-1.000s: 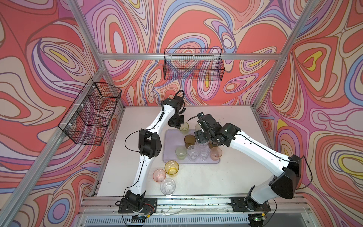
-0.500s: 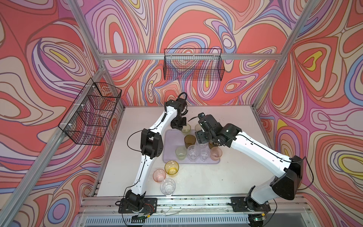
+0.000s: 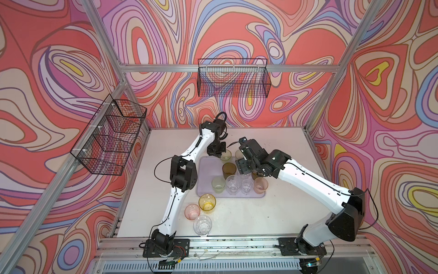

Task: Place the glasses into the tray
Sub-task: Place the glass on the tray.

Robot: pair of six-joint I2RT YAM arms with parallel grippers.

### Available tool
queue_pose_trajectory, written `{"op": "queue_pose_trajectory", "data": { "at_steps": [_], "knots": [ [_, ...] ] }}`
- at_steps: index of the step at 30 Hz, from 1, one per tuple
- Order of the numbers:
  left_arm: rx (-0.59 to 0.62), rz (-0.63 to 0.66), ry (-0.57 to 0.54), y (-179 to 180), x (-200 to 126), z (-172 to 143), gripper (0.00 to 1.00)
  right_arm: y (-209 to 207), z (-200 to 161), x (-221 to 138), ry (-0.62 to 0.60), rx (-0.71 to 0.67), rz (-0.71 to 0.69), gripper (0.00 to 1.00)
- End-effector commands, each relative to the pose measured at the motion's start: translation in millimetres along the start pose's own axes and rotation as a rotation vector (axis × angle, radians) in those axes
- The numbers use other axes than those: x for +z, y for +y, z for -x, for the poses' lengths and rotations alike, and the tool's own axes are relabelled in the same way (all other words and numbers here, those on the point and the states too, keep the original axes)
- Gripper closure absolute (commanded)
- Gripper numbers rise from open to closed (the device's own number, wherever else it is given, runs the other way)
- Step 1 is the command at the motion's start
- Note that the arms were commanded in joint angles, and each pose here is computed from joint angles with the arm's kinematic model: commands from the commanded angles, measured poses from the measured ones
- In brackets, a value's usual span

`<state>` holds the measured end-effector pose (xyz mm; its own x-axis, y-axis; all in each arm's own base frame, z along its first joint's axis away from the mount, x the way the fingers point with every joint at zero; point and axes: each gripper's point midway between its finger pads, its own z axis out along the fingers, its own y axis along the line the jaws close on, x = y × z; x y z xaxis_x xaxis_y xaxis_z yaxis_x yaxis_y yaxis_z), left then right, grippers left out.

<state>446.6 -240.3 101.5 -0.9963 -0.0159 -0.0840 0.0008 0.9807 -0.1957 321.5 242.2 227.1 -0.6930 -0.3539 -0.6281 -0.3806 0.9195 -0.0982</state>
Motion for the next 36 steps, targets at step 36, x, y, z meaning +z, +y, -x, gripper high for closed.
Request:
{"op": "queue_pose_trajectory", "data": {
  "at_steps": [36],
  "knots": [
    [-0.010,0.011,0.052,-0.8,24.0,-7.7,0.97,-8.0,-2.3,-5.4,-0.011,0.025,-0.013,0.16]
  ]
}}
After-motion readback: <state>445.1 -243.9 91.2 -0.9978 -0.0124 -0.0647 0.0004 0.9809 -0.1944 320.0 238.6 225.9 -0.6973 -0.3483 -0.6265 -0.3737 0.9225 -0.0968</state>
